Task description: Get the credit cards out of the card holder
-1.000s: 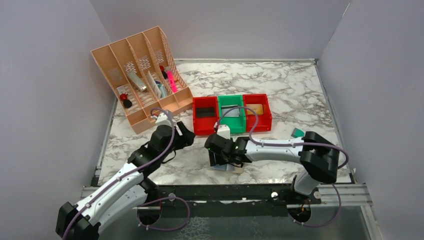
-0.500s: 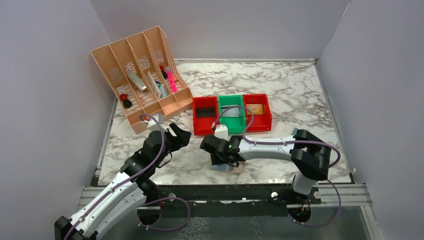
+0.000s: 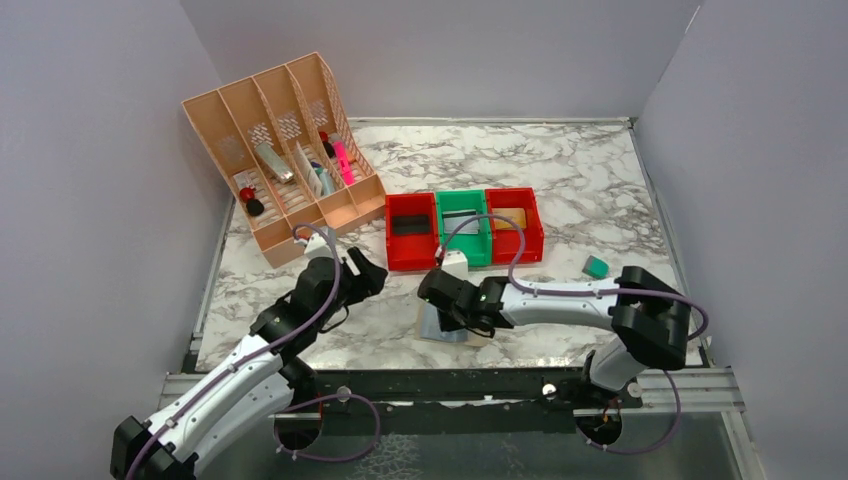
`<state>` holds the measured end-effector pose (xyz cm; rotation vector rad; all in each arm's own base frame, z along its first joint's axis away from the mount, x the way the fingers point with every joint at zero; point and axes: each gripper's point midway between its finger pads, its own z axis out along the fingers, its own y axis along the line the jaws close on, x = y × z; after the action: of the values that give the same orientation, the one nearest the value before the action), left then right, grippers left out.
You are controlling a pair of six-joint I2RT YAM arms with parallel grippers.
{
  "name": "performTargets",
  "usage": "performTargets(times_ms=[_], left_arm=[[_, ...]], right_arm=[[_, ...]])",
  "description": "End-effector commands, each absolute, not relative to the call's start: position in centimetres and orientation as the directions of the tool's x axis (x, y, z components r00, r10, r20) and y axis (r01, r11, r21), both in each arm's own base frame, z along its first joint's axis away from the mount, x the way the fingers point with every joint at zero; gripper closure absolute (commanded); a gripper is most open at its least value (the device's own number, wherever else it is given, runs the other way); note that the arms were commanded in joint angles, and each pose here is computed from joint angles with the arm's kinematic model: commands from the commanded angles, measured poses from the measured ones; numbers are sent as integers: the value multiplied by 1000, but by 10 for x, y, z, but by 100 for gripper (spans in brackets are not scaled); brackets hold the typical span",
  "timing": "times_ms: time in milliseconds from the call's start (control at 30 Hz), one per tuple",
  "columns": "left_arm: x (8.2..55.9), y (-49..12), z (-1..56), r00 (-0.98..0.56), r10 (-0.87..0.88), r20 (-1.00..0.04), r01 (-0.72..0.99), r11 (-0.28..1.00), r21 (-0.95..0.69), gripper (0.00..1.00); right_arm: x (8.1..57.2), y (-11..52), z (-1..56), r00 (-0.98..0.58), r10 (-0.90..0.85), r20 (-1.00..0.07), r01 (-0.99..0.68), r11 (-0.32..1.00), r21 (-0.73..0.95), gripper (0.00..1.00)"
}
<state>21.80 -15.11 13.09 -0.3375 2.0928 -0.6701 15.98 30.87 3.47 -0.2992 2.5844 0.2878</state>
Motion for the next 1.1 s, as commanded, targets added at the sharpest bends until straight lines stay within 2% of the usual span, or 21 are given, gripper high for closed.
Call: performTargets(times_ms=[0,300,567,733,933,1067], left_arm=[[218,-164,133,-603,-440,-665,61,806,-589,27],[210,-204,136,-678,-355,-644,238,723,-649,27],[201,-236,128,-762,-227,-607,340,658,-672,30],[193,-259,124,-784,-135,-606,411,618,-670,32],[180,-290,120,-782,-32,-623,480,607,-634,34],[176,-306,109,-799,8,-601,476,619,-625,36]], right_arm=[[170,326,70,-806,-121,-579,-333,901,276,99],[161,319,82,-814,-48,-579,-359,825,437,98],[165,284,52,-868,100,-487,-198,829,522,97],[166,261,43,-860,182,-477,-106,850,516,96],[168,238,39,-828,225,-513,-62,873,484,85],[166,212,24,-840,215,-498,31,935,353,71]])
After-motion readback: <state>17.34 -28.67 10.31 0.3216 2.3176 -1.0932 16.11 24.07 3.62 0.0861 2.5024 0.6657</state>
